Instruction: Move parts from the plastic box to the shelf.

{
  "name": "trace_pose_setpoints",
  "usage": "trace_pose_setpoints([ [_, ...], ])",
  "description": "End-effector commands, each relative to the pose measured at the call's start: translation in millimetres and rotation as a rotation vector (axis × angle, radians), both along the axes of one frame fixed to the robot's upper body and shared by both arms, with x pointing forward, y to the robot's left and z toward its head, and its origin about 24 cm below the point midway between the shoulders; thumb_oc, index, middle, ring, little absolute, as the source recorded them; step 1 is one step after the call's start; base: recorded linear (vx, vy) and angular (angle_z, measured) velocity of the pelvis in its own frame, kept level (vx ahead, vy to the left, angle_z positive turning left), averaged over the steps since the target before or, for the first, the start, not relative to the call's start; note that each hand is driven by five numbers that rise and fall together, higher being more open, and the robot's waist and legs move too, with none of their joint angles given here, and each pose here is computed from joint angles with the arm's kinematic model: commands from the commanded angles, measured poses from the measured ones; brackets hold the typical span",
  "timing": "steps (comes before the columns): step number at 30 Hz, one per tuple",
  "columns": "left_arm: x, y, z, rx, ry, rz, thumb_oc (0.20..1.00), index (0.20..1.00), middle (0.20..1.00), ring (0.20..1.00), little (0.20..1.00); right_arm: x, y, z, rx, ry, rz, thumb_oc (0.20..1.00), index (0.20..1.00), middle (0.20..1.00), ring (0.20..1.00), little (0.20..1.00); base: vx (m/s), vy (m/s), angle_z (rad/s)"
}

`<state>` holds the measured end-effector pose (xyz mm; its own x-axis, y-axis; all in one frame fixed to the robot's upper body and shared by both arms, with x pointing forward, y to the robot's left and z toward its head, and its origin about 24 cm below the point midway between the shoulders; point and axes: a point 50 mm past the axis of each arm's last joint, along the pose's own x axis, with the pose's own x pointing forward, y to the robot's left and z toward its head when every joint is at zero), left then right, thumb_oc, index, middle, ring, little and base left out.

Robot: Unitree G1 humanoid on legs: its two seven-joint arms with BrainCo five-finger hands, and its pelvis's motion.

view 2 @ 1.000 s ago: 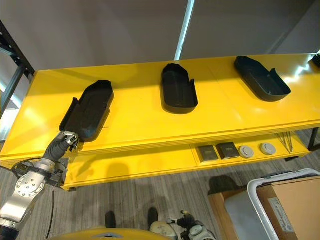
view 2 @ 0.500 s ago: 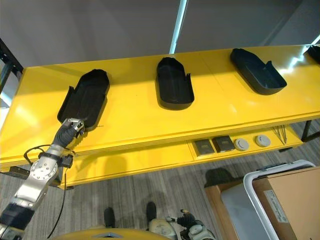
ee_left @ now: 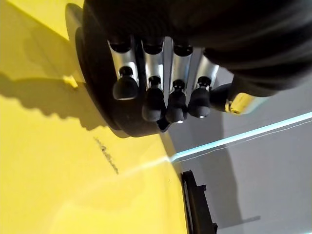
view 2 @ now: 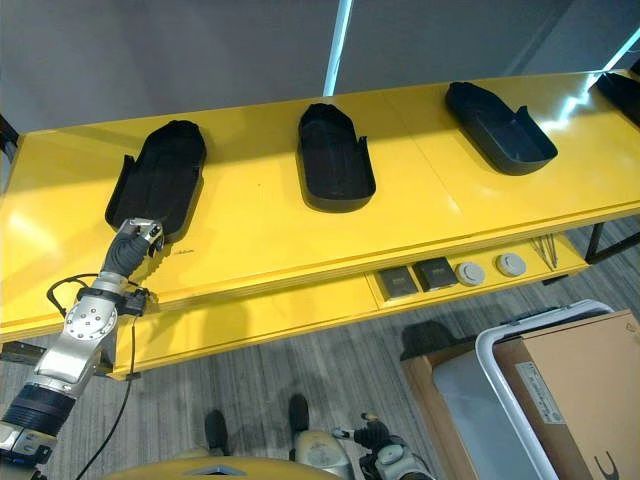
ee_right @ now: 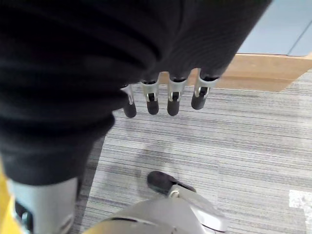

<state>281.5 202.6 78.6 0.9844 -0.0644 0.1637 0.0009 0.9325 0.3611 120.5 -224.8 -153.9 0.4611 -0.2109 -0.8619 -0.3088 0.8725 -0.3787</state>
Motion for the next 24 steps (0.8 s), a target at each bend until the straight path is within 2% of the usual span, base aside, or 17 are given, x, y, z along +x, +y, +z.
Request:
trace_pose_setpoints([
  [1,-5,-1,21,-0.023,-0.125,-0.001,0.200,0.200,0.200,0.200,0.200,1,8,-2,0.011,0.005,-0.003,1.000,1.000,1.000,1.000,1.000,0.00,0.000,0.00],
  [2,-5,-1,21,-0.023,-0.125,-0.001,0.200,0.200,0.200,0.200,0.200,1,8,-2,0.011,0.006,-0.002,1.000,1.000,1.000,1.000,1.000,-0.03,-0.020,0.03],
  [4,-18,-7,37,0.090,-0.284,0.034,0.200,0.200,0.200,0.200,0.200,3,12,-2,0.007,-0.014,-0.022,1.000,1.000,1.000,1.000,1.000,-0.04,-0.031,0.06],
  [6,-29,-8,29,0.131,-0.312,0.083,0.200,0.200,0.200,0.200,0.200,5,17,-3,0.002,-0.028,-0.029,1.000,1.000,1.000,1.000,1.000,-0.03,-0.032,0.38],
  [7,-41,-4,9,0.127,-0.268,0.177,0.931,0.931,0.931,0.931,0.931,3,19,-4,-0.013,-0.028,-0.041,1.000,1.000,1.000,1.000,1.000,-0.03,-0.038,0.53],
  [8,-47,-4,-4,0.123,-0.223,0.206,1.000,1.000,1.000,1.000,1.000,4,21,-4,-0.020,-0.028,-0.050,1.000,1.000,1.000,1.000,1.000,-0.01,-0.043,0.44],
  [9,-52,-7,-15,0.137,-0.188,0.197,1.000,1.000,1.000,1.000,1.000,3,20,-5,-0.023,-0.023,-0.064,1.000,1.000,1.000,1.000,1.000,0.00,-0.021,0.47],
  [11,-70,-7,-61,0.290,-0.035,0.185,1.000,1.000,1.000,1.000,1.000,3,20,-5,-0.035,-0.030,-0.087,1.000,1.000,1.000,1.000,1.000,0.00,-0.011,0.48],
  [13,-94,-7,-110,0.367,0.180,0.178,1.000,1.000,1.000,1.000,1.000,4,21,-4,-0.039,-0.040,-0.096,1.000,1.000,1.000,1.000,1.000,-0.02,-0.005,0.45],
  [14,-94,-8,-111,0.367,0.179,0.177,1.000,1.000,1.000,1.000,1.000,4,20,-4,-0.040,-0.039,-0.097,1.000,1.000,1.000,1.000,1.000,-0.01,-0.005,0.43],
  [17,-121,-4,-154,0.410,0.409,0.185,1.000,1.000,1.000,1.000,1.000,2,18,-4,-0.064,-0.032,-0.072,1.000,1.000,1.000,1.000,1.000,-0.02,-0.009,0.37],
  [24,-197,33,-218,0.433,0.911,0.456,1.000,1.000,1.000,1.000,1.000,-2,10,-4,-0.076,-0.032,-0.086,1.000,1.000,1.000,1.000,1.000,-0.03,-0.005,0.16],
])
